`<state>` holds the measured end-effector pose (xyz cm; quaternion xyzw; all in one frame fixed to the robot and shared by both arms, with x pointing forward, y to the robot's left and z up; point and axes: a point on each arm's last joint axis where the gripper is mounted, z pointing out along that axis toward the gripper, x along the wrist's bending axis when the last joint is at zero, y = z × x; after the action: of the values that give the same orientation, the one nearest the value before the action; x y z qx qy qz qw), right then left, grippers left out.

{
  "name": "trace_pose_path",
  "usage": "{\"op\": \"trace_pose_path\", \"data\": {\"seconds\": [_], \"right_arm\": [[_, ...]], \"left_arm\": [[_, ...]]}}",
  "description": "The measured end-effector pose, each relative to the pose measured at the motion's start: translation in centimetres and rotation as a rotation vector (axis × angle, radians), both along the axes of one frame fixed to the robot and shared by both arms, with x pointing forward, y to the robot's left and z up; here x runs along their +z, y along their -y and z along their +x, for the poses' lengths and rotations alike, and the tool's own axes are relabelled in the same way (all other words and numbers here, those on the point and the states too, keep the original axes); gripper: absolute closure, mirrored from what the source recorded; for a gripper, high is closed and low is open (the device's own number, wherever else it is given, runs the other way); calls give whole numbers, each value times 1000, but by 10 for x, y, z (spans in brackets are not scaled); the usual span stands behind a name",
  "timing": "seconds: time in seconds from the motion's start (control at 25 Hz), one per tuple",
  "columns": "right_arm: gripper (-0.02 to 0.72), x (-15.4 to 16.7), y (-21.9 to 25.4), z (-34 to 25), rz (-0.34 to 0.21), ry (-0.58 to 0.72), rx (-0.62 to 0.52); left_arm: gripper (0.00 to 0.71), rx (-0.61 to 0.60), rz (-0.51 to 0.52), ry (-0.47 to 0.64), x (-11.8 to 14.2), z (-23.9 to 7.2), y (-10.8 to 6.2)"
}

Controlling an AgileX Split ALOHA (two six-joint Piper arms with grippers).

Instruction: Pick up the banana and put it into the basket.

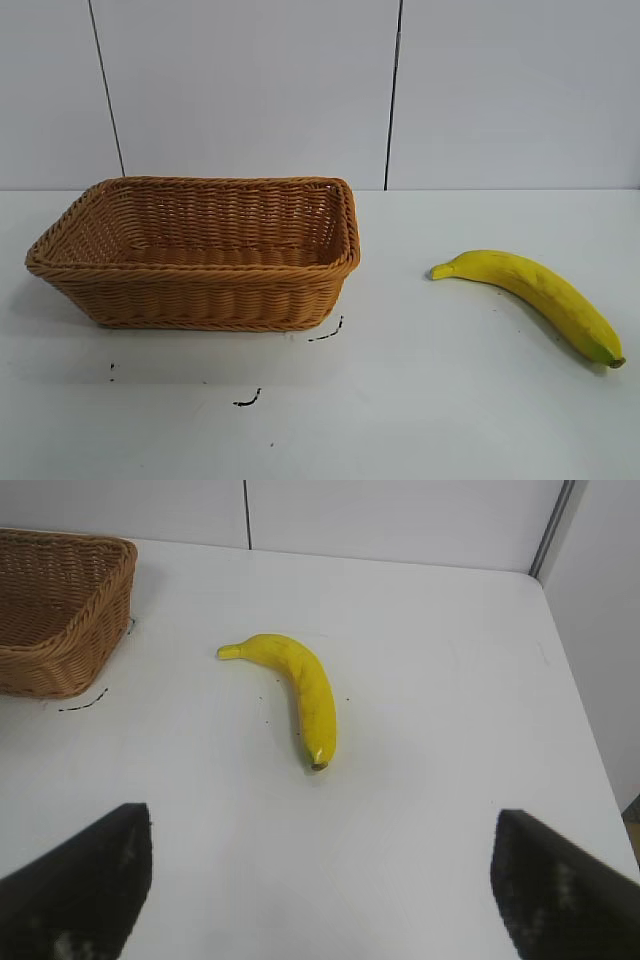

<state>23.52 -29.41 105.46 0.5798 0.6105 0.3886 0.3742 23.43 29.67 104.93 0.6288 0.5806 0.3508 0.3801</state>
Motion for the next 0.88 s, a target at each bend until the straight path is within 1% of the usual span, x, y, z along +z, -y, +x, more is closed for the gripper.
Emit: {"op": "trace_pose_path", "data": {"seconds": [0.36,0.44,0.52,0.64,0.88], "right_arm": [[48,0,0,0,13,2,-7],[48,5,0,1,13,-4,-8],[48,17,0,8,19,-33,-4],[48,38,0,30,22,-113,-3],[48,74,0,104,23,-304,-5]], "left_arm": [[15,0,0,0,0,0,0],[15,0,0,0,0,0,0],[15,0,0,0,0,0,0],[15,0,0,0,0,0,0],[15,0,0,0,0,0,0]]}}
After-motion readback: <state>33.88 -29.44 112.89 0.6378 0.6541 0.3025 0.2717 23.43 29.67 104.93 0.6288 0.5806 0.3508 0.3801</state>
